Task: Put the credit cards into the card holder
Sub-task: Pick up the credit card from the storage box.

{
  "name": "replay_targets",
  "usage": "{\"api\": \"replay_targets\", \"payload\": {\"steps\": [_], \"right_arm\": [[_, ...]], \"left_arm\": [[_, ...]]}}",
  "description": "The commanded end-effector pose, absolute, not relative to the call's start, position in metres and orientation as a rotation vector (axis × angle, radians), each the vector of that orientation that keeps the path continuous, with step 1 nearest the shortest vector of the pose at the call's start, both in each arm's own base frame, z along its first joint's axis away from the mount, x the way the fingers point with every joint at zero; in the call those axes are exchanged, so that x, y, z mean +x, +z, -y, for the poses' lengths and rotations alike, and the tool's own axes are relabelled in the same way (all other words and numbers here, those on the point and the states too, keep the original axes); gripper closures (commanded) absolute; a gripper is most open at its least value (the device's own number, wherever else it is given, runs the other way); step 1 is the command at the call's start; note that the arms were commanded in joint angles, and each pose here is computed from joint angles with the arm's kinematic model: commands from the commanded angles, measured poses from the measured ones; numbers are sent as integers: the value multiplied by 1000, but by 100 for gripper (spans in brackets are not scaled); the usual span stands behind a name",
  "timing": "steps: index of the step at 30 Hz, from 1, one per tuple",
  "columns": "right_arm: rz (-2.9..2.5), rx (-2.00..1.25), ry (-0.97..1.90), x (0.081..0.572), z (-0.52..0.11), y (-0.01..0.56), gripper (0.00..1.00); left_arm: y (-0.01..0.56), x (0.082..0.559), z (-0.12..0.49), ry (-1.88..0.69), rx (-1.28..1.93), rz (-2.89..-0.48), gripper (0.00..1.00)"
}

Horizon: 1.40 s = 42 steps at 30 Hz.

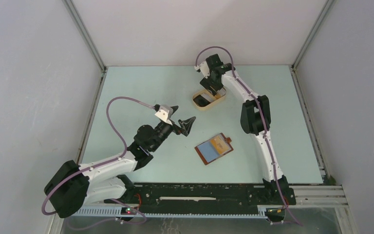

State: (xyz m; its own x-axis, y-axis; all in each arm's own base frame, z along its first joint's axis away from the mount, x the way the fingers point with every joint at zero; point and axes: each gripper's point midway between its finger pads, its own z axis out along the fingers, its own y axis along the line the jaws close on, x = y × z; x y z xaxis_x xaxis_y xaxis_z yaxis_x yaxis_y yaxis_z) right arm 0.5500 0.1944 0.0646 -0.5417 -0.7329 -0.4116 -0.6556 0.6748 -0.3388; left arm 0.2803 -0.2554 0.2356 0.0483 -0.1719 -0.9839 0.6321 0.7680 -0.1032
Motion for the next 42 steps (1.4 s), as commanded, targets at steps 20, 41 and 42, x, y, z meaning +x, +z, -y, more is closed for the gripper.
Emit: {"api": "replay_targets", "payload": {"steps": [20,41,42], "right_arm": [[-2275,-972,-278,569,-184,109,29],[-2246,-953,-306,567,-180,133,31],[-2243,-953,-306,567,-180,134,31]], "left_arm": [[233,279,252,-644,390,-1386,0],[233,279,252,-647,390,-1383,0],[233,279,251,-647,389,-1383,0]]}}
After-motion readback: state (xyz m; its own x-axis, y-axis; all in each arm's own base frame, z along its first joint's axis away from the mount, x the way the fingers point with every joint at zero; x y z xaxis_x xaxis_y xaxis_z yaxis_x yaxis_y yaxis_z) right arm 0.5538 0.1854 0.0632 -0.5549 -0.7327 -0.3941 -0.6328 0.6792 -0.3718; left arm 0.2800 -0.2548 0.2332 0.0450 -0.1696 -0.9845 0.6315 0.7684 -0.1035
